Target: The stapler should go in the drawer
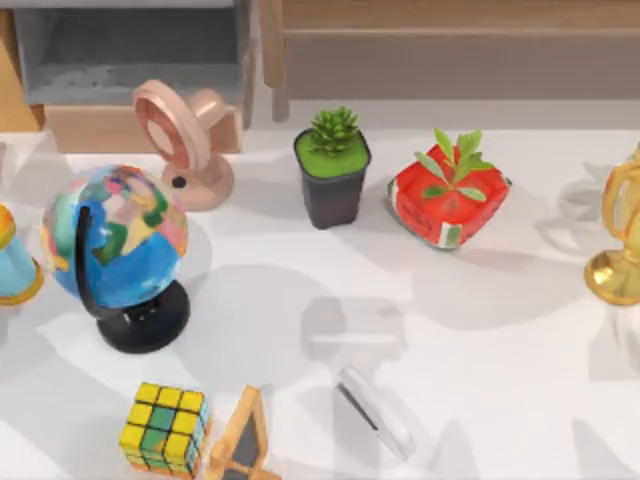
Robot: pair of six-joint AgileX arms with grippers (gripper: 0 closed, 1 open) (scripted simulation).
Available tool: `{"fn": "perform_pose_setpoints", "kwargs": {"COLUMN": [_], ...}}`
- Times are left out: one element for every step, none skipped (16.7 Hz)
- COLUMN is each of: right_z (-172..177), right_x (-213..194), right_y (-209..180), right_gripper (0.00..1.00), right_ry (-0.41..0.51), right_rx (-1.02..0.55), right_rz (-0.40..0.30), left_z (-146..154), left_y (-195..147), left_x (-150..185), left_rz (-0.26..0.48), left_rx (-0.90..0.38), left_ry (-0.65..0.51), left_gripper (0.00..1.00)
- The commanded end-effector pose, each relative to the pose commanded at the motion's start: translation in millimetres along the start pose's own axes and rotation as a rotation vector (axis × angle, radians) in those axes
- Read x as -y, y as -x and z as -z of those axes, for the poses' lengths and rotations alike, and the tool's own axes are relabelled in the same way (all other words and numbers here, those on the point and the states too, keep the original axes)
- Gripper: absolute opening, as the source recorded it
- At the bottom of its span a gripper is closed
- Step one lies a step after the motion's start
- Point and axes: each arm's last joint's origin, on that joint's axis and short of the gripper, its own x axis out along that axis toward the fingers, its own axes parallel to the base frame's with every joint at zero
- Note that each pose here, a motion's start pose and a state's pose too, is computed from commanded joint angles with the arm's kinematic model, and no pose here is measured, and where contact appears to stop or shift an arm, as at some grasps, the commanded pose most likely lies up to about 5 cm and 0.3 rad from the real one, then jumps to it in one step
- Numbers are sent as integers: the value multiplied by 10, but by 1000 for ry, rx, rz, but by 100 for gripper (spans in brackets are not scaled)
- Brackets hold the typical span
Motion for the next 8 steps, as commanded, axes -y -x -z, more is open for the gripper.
{"fn": "perform_pose_setpoints", "kwargs": {"right_z": [0,0,0,0,0,0,0,0], "right_x": [0,0,0,0,0,0,0,0], "right_y": [0,0,0,0,0,0,0,0], "right_gripper": [100,100,100,100,100,100,100,100], "right_ry": [0,0,0,0,0,0,0,0], "right_rx": [0,0,0,0,0,0,0,0], "right_rz": [0,0,0,0,0,0,0,0], "left_z": [39,63,72,72,72,72,48,51], "left_y": [-11,-16,-17,-17,-17,-17,-19,-26], "left_x": [56,91,104,104,104,104,109,106], "left_rz": [1,2,3,3,3,3,7,6], "left_rx": [3,4,5,5,5,5,8,7], "left_ry": [-22,-35,-40,-40,-40,-40,-36,-37], "left_gripper": [100,100,100,100,100,100,100,100]}}
